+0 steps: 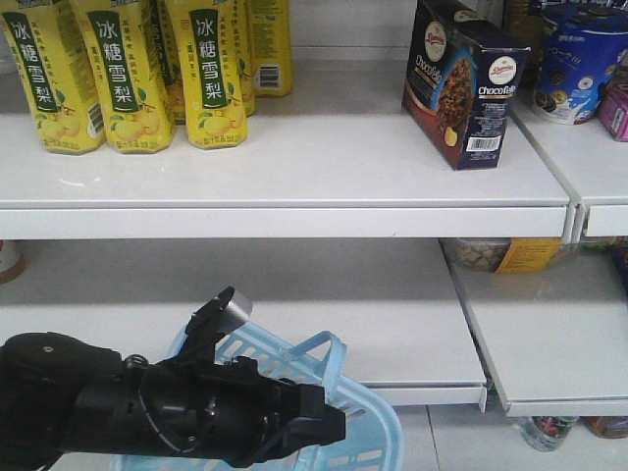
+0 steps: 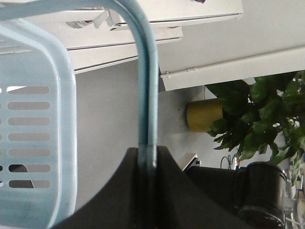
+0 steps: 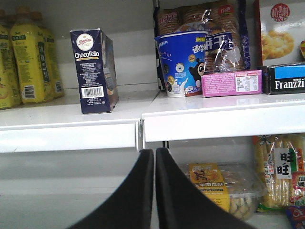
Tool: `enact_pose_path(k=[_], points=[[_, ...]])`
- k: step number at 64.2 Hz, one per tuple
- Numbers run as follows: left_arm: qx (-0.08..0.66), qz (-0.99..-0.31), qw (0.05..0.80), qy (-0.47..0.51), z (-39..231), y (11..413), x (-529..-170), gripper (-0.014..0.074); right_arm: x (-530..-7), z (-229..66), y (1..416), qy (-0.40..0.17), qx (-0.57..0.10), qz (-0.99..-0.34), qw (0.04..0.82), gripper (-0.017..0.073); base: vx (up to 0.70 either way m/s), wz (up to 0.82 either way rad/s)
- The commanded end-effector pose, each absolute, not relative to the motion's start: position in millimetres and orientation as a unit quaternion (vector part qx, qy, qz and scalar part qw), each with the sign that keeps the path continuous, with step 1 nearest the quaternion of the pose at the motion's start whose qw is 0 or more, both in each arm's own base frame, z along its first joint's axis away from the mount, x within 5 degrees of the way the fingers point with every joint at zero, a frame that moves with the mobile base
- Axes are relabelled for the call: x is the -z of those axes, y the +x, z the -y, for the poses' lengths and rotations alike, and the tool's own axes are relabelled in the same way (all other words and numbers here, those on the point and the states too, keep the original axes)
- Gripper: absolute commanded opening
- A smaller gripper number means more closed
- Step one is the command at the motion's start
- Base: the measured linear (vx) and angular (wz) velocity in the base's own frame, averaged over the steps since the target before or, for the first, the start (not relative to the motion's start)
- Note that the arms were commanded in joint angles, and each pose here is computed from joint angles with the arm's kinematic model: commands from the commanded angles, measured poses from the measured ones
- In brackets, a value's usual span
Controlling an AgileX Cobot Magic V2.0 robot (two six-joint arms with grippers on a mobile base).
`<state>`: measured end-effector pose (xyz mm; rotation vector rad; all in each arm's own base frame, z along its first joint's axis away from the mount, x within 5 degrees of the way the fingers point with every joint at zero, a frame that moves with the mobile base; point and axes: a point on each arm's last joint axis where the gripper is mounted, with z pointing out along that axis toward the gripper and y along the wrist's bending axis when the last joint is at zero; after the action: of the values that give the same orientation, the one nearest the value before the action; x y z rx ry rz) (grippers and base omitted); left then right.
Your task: Left arm holds basket, right arm returns cookies
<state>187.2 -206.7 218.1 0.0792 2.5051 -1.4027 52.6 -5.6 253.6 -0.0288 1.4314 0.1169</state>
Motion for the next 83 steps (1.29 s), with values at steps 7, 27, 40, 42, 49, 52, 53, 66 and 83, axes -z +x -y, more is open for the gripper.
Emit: enact_pose_path(k=[7,27,40,42,49,52,53,66,83], points=[[0.518,-0.828,0.194,0.094,195,167,-260,-0.0006,-262,4,52,-0.016,-0.059,-0.650,0.758,-0.0008,0.00,0.00],[0.454,-0.834,0.281,0.139,141,115,-257,-0.0006,-262,4,52,-0.016,-0.059,-0.650,0.758,-0.0008,0.00,0.00],[0.383,-0.836,0.375,0.119,104,97,-250,-0.0006,-262,4,52,-0.016,-0.059,-0.650,0.758,-0.0008,0.00,0.00],[0.374,-0.834,0.390,0.112,98,94,-247,-0.0006,-262,4,52,-0.016,-0.059,-0.650,0.758,-0.0008,0.00,0.00],[0.342,-0.825,0.436,0.110,80,85,-235,-0.0006,-262,4,52,-0.016,-0.059,-0.650,0.758,-0.0008,0.00,0.00],[0.331,-0.818,0.456,0.116,75,81,-232,-0.0006,-262,4,52,-0.016,-0.059,-0.650,0.758,-0.0008,0.00,0.00],[0.329,-0.813,0.467,0.117,72,80,-232,-0.0006,-262,4,52,-0.016,-0.059,-0.650,0.758,-0.0008,0.00,0.00],[0.278,-0.782,0.536,0.155,55,69,-217,-0.0006,-262,4,52,-0.016,-0.059,-0.650,0.758,-0.0008,0.00,0.00],[0.208,-0.774,0.590,0.101,33,64,-191,-0.0006,-262,4,52,-0.016,-0.059,-0.650,0.758,-0.0008,0.00,0.00]])
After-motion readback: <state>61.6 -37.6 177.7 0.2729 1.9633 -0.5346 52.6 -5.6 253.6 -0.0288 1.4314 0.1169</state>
